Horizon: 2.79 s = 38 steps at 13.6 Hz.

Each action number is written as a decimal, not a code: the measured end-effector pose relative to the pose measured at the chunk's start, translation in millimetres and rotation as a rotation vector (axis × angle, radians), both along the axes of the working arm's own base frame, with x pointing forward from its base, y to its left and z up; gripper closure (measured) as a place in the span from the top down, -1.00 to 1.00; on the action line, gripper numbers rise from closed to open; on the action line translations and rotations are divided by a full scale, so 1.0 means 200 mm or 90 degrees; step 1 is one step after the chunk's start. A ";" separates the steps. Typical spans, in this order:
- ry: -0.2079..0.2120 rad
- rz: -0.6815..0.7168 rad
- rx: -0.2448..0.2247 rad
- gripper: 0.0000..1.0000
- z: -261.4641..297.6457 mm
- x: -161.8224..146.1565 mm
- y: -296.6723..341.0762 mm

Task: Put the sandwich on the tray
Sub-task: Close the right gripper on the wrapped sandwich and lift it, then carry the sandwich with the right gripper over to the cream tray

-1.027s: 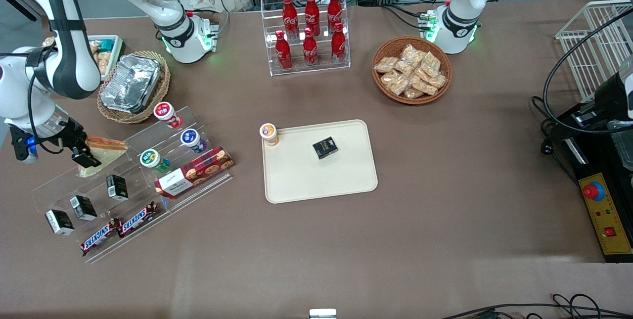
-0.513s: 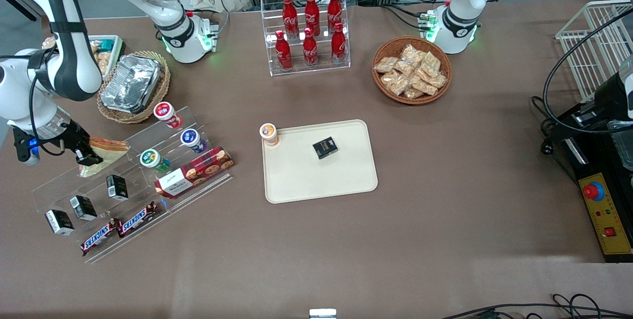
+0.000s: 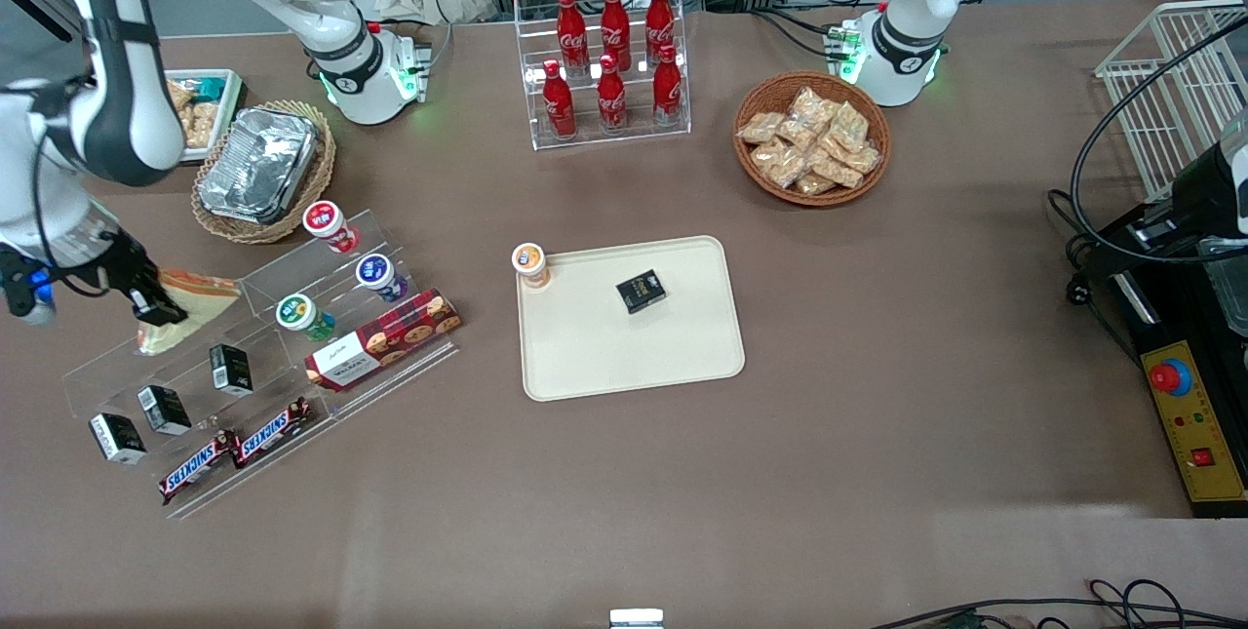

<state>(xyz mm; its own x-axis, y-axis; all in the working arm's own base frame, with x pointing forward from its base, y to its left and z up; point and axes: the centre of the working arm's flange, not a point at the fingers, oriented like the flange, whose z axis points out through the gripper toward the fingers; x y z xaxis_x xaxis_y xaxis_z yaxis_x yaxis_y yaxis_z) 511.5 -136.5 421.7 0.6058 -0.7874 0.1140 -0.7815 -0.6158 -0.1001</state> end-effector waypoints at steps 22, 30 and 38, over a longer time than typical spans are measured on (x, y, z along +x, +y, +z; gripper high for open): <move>-0.010 0.816 -0.105 -0.54 0.52 0.23 1.47; -0.034 0.996 -0.111 -0.54 0.15 0.39 2.37; -0.067 1.243 -0.149 -0.54 -0.47 0.32 2.80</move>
<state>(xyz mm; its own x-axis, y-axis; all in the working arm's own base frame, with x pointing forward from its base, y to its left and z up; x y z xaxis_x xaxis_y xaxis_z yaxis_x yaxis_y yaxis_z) 574.6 424.4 328.1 0.4650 0.8654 0.1864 0.8666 -0.4881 0.1041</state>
